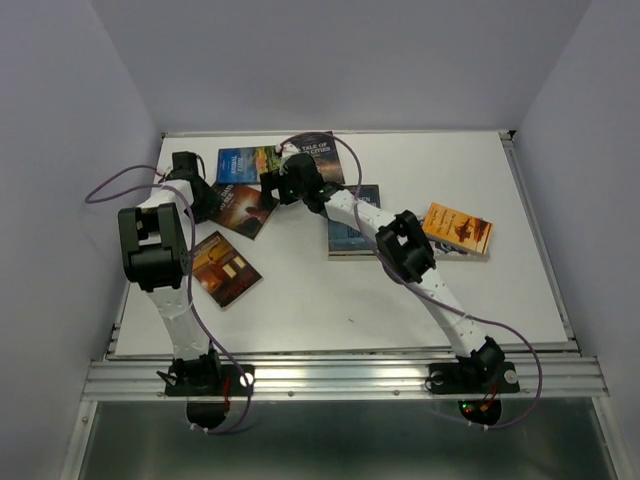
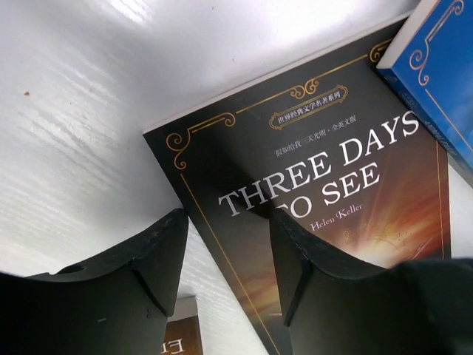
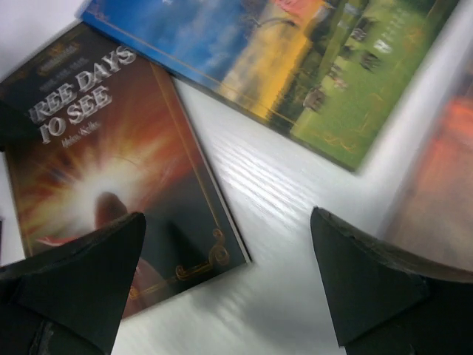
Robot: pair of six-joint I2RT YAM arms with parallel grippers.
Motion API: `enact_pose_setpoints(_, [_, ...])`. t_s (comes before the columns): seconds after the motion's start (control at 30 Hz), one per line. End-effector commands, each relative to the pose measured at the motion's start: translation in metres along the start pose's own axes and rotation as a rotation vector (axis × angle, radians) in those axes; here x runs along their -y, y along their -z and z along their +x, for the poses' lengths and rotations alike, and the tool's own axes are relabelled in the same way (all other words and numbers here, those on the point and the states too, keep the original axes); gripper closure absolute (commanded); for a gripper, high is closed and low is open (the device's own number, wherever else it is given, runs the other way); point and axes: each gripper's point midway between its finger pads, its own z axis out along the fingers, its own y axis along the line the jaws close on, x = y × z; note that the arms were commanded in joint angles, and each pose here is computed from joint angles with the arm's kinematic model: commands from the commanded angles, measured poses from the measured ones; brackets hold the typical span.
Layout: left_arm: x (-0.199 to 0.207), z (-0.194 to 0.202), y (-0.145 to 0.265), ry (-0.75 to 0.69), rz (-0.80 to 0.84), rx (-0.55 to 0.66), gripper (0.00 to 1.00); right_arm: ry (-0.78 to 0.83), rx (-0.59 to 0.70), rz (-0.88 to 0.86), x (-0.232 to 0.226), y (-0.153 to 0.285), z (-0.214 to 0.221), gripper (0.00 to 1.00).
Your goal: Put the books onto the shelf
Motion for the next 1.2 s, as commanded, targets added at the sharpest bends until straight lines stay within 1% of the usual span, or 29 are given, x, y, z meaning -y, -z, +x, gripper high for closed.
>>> enact_pose_setpoints(0.0, [0.000,0.003,-0.009,-0.031,-0.009,-0.029,0.41,0.034,-0.022,-0.100,-0.011,-0.011,0.013,0.00])
enact_pose_setpoints(0.13, [0.009,-0.001,-0.010,-0.047,0.014,-0.034,0.42,-0.001,-0.060,-0.160,-0.019,-0.015,0.032,0.00])
enact_pose_setpoints(0.23, [0.017,-0.005,-0.009,-0.063,0.027,-0.025,0.42,-0.042,-0.097,-0.219,-0.030,-0.010,0.040,0.01])
enact_pose_setpoints(0.27, [0.018,-0.005,-0.009,-0.075,0.029,-0.024,0.43,-0.053,-0.124,-0.234,-0.032,-0.008,0.049,0.02])
enact_pose_setpoints(0.37, [0.026,-0.001,-0.010,-0.098,0.037,-0.029,0.43,-0.064,-0.167,-0.281,-0.051,0.003,0.059,0.07])
enact_pose_setpoints(0.4, [0.027,0.002,-0.010,-0.102,0.038,-0.033,0.43,-0.061,-0.181,-0.294,-0.060,0.007,0.063,0.12])
enact_pose_setpoints(0.43, [0.031,0.008,-0.010,-0.117,0.042,-0.040,0.43,-0.057,-0.180,-0.308,-0.071,0.013,0.057,0.14])
enact_pose_setpoints(0.47, [0.034,0.013,-0.010,-0.128,0.047,-0.044,0.43,-0.073,-0.190,-0.303,-0.072,0.020,0.056,0.17])
enact_pose_setpoints(0.5, [0.032,0.016,-0.010,-0.130,0.043,-0.049,0.43,-0.092,-0.207,-0.288,-0.069,0.020,0.064,0.20])
enact_pose_setpoints(0.57, [0.036,0.021,-0.009,-0.137,0.050,-0.050,0.43,-0.126,-0.204,-0.283,-0.072,0.028,0.055,0.26])
enact_pose_setpoints(0.6, [0.040,0.027,-0.008,-0.138,0.076,-0.071,0.44,-0.141,-0.216,-0.275,-0.071,0.031,0.059,0.29])
enact_pose_setpoints(0.63, [0.039,0.032,-0.009,-0.141,0.078,-0.078,0.44,-0.160,-0.217,-0.272,-0.072,0.033,0.057,0.36])
enact_pose_setpoints(0.67, [0.044,0.034,-0.006,-0.147,0.089,-0.075,0.44,-0.163,-0.215,-0.277,-0.074,0.036,0.054,0.38])
enact_pose_setpoints(0.7, [0.043,0.039,-0.006,-0.150,0.089,-0.083,0.44,-0.180,-0.206,-0.260,-0.074,0.039,0.050,0.41])
enact_pose_setpoints(0.8, [0.050,0.047,0.000,-0.155,0.115,-0.083,0.44,-0.239,-0.172,-0.213,-0.072,0.044,0.034,0.46])
enact_pose_setpoints(0.83, [0.047,0.055,0.000,-0.145,0.121,-0.102,0.44,-0.250,-0.163,-0.196,-0.070,0.045,0.033,0.47])
enact_pose_setpoints(0.9, [0.049,0.056,0.004,-0.135,0.140,-0.101,0.45,-0.261,-0.141,-0.198,-0.072,0.046,0.024,0.48])
enact_pose_setpoints(0.93, [0.046,0.064,0.004,-0.135,0.137,-0.114,0.45,-0.276,-0.135,-0.202,-0.074,0.047,0.020,0.53])
enact_pose_setpoints(0.97, [0.055,0.073,0.009,-0.147,0.153,-0.119,0.46,-0.281,-0.120,-0.210,-0.076,0.047,0.014,0.54])
enact_pose_setpoints(1.03, [0.055,0.084,0.011,-0.152,0.147,-0.130,0.46,-0.301,-0.115,-0.239,-0.083,0.049,0.007,0.58])
enact_pose_setpoints(1.17, [0.059,0.093,0.015,-0.148,0.147,-0.132,0.46,-0.327,-0.095,-0.330,-0.102,0.055,-0.012,0.60])
